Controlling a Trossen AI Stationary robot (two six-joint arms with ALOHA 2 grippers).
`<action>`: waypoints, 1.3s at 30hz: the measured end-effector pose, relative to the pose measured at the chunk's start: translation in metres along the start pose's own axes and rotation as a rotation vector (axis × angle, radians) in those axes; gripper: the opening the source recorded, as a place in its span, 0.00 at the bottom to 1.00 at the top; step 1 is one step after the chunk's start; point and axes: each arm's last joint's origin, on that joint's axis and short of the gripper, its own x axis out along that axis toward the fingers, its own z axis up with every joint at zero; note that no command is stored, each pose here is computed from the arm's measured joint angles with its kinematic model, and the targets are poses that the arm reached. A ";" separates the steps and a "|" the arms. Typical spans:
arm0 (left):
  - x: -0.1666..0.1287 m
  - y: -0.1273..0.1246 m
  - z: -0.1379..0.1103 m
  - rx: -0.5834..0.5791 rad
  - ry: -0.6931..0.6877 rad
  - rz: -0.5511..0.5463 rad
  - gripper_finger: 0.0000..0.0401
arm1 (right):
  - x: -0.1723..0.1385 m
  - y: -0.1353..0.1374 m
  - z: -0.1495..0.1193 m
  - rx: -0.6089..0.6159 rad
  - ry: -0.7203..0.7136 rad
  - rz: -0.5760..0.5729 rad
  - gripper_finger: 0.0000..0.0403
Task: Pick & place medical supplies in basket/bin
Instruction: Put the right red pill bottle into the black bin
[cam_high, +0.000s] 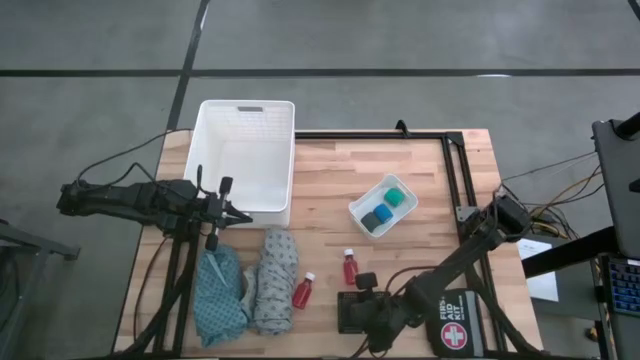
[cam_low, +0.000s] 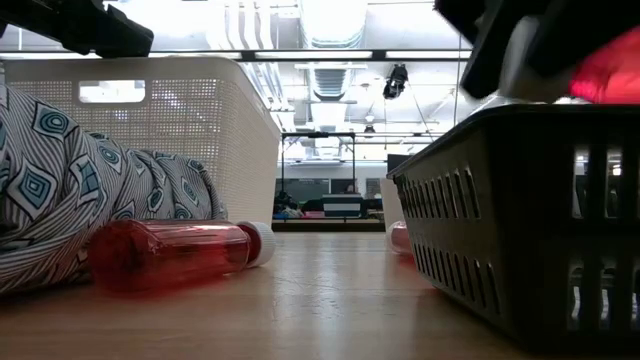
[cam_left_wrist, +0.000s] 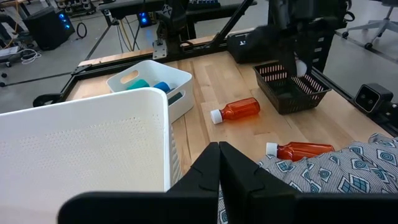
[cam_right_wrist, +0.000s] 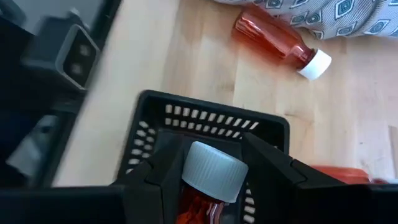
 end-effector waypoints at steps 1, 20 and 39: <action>0.000 0.000 0.000 0.000 0.000 0.000 0.01 | 0.003 0.000 -0.001 -0.010 0.004 -0.002 0.35; 0.000 0.000 0.000 0.000 0.000 0.000 0.01 | 0.043 -0.002 -0.016 0.076 0.088 -0.058 0.39; 0.000 0.000 0.000 0.000 0.000 0.000 0.01 | 0.042 -0.002 -0.013 0.084 0.081 -0.056 0.49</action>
